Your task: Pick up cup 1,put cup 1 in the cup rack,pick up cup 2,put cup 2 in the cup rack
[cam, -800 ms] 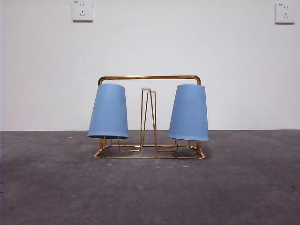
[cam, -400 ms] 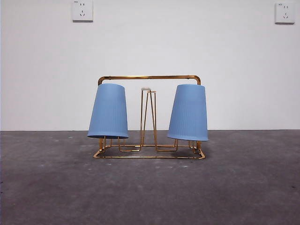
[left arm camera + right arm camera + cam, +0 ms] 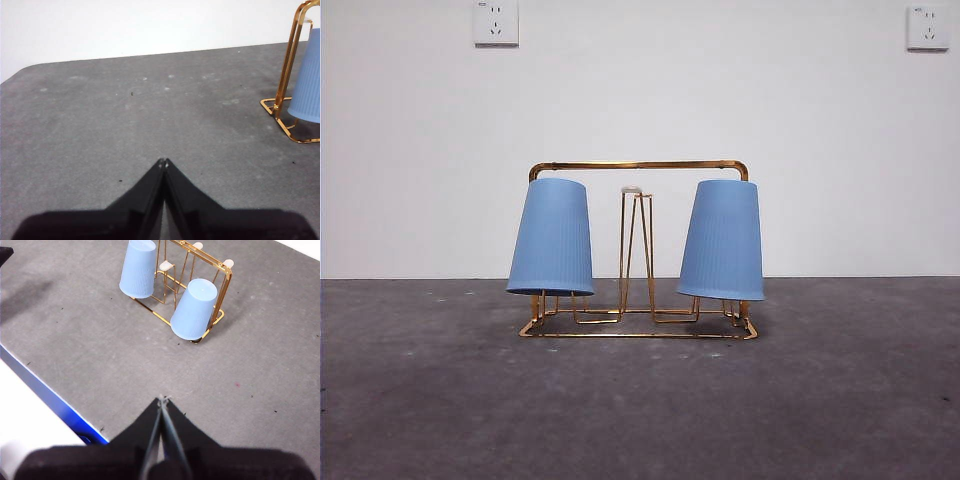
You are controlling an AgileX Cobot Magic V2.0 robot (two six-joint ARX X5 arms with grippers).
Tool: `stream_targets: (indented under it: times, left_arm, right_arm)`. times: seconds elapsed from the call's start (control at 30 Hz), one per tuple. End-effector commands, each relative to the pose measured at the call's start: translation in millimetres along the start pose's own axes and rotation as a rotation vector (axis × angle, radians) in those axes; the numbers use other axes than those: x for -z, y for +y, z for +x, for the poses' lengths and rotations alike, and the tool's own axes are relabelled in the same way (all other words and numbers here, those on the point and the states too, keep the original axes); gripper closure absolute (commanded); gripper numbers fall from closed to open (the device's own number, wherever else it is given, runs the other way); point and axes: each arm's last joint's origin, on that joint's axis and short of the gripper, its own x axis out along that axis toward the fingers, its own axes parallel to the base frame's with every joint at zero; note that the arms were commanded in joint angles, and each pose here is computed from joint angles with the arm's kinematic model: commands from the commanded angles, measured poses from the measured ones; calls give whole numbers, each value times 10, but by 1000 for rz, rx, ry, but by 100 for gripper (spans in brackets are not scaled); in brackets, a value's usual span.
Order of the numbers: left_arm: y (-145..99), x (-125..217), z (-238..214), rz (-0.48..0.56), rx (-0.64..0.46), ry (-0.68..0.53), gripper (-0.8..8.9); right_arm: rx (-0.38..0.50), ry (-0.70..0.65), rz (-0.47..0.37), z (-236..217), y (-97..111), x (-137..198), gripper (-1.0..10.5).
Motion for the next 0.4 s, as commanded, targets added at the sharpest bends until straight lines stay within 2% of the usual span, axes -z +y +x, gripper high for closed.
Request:
stream_targets:
  times: [0.03, 0.4]
  left_arm:
    - [2, 28, 11, -10, -2, 4, 817]
    - [1, 37, 18, -10, -2, 17, 817]
  right_arm:
    - [1, 23, 7, 4, 0, 20, 945]
    - [1, 23, 7, 4, 0, 20, 945]
